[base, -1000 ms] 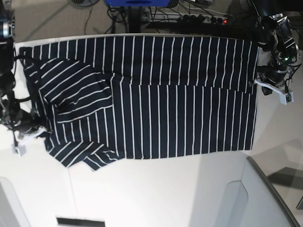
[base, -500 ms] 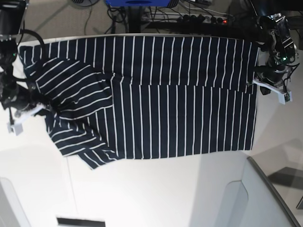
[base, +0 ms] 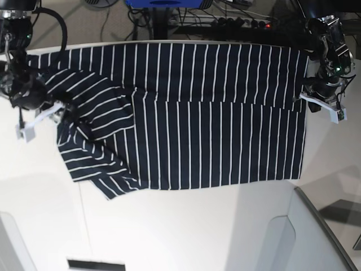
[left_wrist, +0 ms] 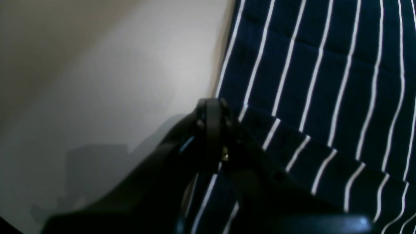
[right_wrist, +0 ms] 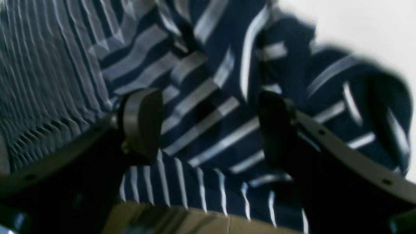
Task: Layout the t-shirt on the table in an organized manner, then fold the t-shirt properly
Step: 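Grasp the shirt fabric near the sleeve with the right gripper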
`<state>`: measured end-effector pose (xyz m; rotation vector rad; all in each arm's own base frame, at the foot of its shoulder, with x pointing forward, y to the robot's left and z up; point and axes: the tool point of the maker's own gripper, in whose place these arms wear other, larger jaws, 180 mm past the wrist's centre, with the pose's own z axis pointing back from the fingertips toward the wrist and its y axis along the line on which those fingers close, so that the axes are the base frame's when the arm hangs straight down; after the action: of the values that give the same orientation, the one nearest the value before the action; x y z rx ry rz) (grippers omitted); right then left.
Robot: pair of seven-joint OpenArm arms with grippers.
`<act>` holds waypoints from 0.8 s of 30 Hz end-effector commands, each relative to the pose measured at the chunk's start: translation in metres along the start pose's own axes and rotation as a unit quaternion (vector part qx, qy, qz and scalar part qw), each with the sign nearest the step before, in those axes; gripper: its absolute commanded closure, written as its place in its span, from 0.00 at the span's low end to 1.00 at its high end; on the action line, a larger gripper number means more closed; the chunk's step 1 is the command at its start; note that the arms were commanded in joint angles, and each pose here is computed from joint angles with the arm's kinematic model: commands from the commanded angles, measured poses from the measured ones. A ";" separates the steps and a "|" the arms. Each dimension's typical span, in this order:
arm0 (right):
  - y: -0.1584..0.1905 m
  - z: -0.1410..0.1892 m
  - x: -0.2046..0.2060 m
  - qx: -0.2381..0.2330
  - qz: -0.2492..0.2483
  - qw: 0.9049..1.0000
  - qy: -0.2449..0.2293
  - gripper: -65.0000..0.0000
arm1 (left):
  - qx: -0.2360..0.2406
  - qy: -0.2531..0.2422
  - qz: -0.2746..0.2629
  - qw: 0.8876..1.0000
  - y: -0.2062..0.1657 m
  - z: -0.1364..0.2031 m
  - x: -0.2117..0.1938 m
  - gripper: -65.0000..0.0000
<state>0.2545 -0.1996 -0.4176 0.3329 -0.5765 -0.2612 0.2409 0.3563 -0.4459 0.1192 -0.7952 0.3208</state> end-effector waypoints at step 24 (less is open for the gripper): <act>-0.055 -0.090 0.083 -0.056 -0.029 0.998 0.015 0.39 | 0.011 -0.018 -0.006 1.000 0.013 0.005 0.012 1.00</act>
<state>0.3497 -0.2487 -0.4832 0.2490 -0.4738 -0.3426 0.2341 0.3609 -0.4474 0.1299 -0.7834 0.3233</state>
